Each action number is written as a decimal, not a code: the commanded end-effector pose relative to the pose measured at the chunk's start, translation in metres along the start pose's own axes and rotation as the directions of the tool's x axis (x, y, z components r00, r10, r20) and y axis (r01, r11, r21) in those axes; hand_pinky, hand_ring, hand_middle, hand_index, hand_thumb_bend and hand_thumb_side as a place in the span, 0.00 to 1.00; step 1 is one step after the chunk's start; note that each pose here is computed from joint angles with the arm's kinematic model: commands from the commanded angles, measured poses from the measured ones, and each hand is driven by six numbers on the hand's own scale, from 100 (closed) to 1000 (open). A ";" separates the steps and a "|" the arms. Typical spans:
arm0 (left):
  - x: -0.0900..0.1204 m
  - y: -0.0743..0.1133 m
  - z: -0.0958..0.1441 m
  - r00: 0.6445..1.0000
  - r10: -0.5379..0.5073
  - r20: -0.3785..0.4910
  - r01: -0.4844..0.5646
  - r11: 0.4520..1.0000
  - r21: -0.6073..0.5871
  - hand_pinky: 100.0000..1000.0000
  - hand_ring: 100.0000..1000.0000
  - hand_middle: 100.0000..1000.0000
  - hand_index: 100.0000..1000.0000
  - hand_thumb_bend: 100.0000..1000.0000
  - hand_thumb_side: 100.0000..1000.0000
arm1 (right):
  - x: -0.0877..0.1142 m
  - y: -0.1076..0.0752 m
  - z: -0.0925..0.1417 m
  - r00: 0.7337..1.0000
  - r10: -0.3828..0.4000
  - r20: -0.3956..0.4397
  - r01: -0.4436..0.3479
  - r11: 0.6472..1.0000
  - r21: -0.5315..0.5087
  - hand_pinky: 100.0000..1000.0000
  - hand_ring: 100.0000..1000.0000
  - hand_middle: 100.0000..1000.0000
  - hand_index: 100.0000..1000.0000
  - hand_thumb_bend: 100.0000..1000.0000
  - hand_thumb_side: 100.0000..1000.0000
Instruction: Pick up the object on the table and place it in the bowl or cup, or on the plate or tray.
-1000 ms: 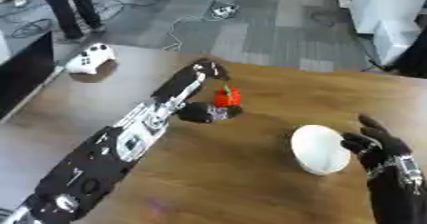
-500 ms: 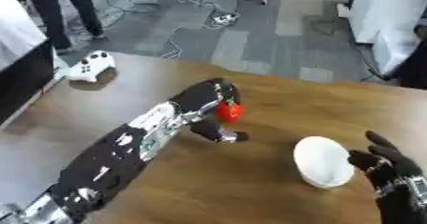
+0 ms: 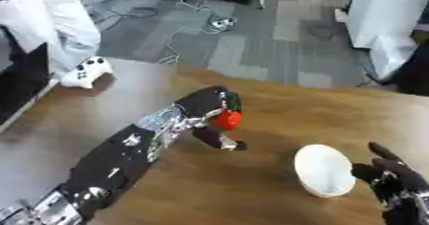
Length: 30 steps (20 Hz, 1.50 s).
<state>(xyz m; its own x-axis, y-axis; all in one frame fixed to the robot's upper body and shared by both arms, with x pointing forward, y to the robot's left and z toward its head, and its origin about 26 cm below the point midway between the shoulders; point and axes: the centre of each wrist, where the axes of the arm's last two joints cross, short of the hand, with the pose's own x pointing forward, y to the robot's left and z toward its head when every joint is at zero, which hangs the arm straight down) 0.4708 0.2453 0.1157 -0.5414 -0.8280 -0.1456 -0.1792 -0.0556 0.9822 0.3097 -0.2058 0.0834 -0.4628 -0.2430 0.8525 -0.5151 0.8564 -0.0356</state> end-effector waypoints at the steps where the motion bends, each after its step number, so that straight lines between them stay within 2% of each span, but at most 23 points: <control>1: -0.003 0.008 -0.006 0.999 -0.043 -0.018 0.043 0.998 0.041 1.00 0.49 0.60 0.70 0.48 0.66 | 0.009 -0.002 -0.006 0.999 0.015 0.032 -0.016 1.000 0.024 0.77 0.70 0.87 0.72 0.00 0.81; 4: 0.000 0.003 -0.007 0.998 -0.065 -0.020 0.066 0.997 0.046 0.99 0.49 0.60 0.70 0.48 0.68 | 0.010 -0.002 -0.007 0.999 0.015 0.035 -0.016 0.999 0.028 0.77 0.70 0.87 0.72 0.00 0.81; 7: 0.001 0.005 -0.009 0.995 -0.099 -0.014 0.100 0.993 0.056 0.87 0.52 0.62 0.71 0.49 0.71 | 0.010 -0.002 -0.008 0.999 0.015 0.036 -0.017 0.999 0.031 0.77 0.70 0.87 0.72 0.00 0.81; 12: -0.005 0.009 -0.011 0.989 -0.147 -0.025 0.148 0.988 0.051 0.86 0.56 0.64 0.71 0.50 0.73 | 0.011 -0.002 -0.008 0.999 0.014 0.039 -0.016 0.999 0.038 0.77 0.70 0.87 0.72 0.00 0.81; 15: -0.008 0.009 -0.012 0.988 -0.153 -0.036 0.154 0.987 0.042 0.88 0.57 0.64 0.71 0.49 0.70 | 0.012 -0.001 -0.010 0.999 0.011 0.045 -0.013 0.999 0.044 0.77 0.70 0.87 0.72 0.00 0.81; 17: -0.011 0.007 -0.010 0.987 -0.151 -0.054 0.153 0.987 0.037 0.86 0.62 0.65 0.71 0.49 0.68 | 0.012 0.000 -0.011 0.999 0.010 0.050 -0.012 0.999 0.049 0.77 0.70 0.87 0.72 0.00 0.81; 18: -0.013 0.005 -0.009 0.987 -0.148 -0.069 0.150 0.988 0.033 0.83 0.68 0.69 0.73 0.50 0.69 | 0.013 0.000 -0.011 0.999 0.008 0.053 -0.010 0.999 0.049 0.77 0.70 0.87 0.72 0.00 0.81; 21: -0.018 0.000 -0.006 0.983 -0.140 -0.117 0.144 0.989 0.026 0.82 0.71 0.72 0.74 0.53 0.73 | 0.013 0.000 -0.012 0.998 0.003 0.057 -0.006 0.999 0.050 0.77 0.70 0.87 0.72 0.00 0.81; 25: -0.022 -0.001 -0.007 0.975 -0.135 -0.174 0.142 0.990 0.025 0.90 0.58 0.65 0.71 0.51 0.69 | 0.014 0.000 -0.013 0.998 -0.002 0.059 -0.001 0.998 0.055 0.77 0.70 0.87 0.72 0.00 0.81; 26: -0.022 0.000 -0.007 0.974 -0.139 -0.181 0.146 0.989 0.024 0.92 0.50 0.58 0.68 0.48 0.64 | 0.014 0.000 -0.013 0.998 -0.003 0.060 0.000 0.998 0.056 0.77 0.70 0.87 0.72 0.00 0.81; 29: -0.021 0.000 -0.009 0.968 -0.152 -0.199 0.158 0.987 0.017 0.93 0.43 0.52 0.64 0.47 0.61 | 0.014 0.001 -0.013 0.998 -0.005 0.061 0.002 0.998 0.060 0.77 0.70 0.87 0.72 0.00 0.81; 30: -0.021 -0.001 -0.009 0.967 -0.155 -0.204 0.161 0.987 0.015 0.92 0.38 0.47 0.59 0.39 0.51 | 0.014 0.001 -0.013 0.998 -0.006 0.062 0.002 0.998 0.061 0.77 0.69 0.87 0.72 0.00 0.81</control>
<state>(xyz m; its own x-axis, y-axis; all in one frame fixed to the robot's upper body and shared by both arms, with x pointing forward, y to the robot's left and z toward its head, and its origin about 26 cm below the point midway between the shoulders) 0.4868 0.2570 0.1102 -0.3464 -0.9023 -0.2567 -0.2566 -0.1721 0.9511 0.3113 -0.2018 0.0914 -0.4744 -0.2721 0.8372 -0.5506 0.8338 -0.0410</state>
